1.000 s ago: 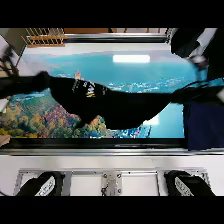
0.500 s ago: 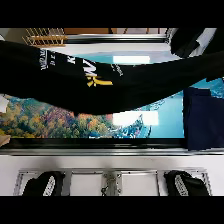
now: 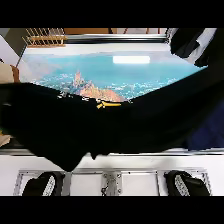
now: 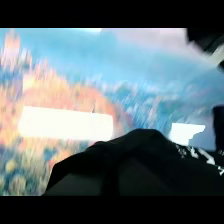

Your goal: Fold the clothes and pants, and hang the long-sleeved shirts on hangers.

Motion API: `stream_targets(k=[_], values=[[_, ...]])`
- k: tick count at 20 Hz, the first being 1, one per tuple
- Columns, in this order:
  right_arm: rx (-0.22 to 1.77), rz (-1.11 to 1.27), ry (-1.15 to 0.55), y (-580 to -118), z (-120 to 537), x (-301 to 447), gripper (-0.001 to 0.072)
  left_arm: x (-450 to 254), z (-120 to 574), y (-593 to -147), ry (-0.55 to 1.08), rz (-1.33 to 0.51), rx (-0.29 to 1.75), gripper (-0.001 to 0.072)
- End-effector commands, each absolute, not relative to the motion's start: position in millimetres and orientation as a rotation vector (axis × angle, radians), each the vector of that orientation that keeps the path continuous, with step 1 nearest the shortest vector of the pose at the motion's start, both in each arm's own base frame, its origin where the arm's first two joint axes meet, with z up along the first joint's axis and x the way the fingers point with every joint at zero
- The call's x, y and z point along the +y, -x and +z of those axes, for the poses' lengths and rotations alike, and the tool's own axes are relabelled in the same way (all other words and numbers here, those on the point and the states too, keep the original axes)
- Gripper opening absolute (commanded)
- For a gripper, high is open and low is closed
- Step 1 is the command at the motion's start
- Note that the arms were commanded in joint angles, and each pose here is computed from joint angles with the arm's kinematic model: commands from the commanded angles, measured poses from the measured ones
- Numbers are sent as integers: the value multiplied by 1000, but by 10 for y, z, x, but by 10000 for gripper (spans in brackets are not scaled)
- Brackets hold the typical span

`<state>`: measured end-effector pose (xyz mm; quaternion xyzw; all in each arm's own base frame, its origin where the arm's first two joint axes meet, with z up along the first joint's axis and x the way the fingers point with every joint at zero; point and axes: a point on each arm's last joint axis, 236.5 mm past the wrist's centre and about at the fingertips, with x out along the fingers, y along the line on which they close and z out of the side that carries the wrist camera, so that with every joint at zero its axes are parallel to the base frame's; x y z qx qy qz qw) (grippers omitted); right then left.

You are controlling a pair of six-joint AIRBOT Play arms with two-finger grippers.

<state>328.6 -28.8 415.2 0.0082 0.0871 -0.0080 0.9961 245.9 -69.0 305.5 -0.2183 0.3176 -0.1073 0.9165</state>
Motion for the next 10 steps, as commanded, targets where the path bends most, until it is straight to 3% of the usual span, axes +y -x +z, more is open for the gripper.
stream_targets(k=[1,3,7,8,9,10], values=[[419,142,-81,-4108,3276,23,11,-652,1798,-2922,521,-173,995,7],[557,157,-57,-4686,2565,127,11,-617,1125,-3419,550,-140,1037,7],[564,111,-143,-5591,1759,128,26,-395,550,-4556,633,-47,968,7],[561,117,-188,-5690,1693,154,124,-346,537,-4764,646,-45,969,23],[557,128,-225,-5753,1679,186,398,-300,557,-4954,648,-50,971,357],[547,126,-234,-5775,1710,164,600,-266,614,-5101,665,-60,969,720]])
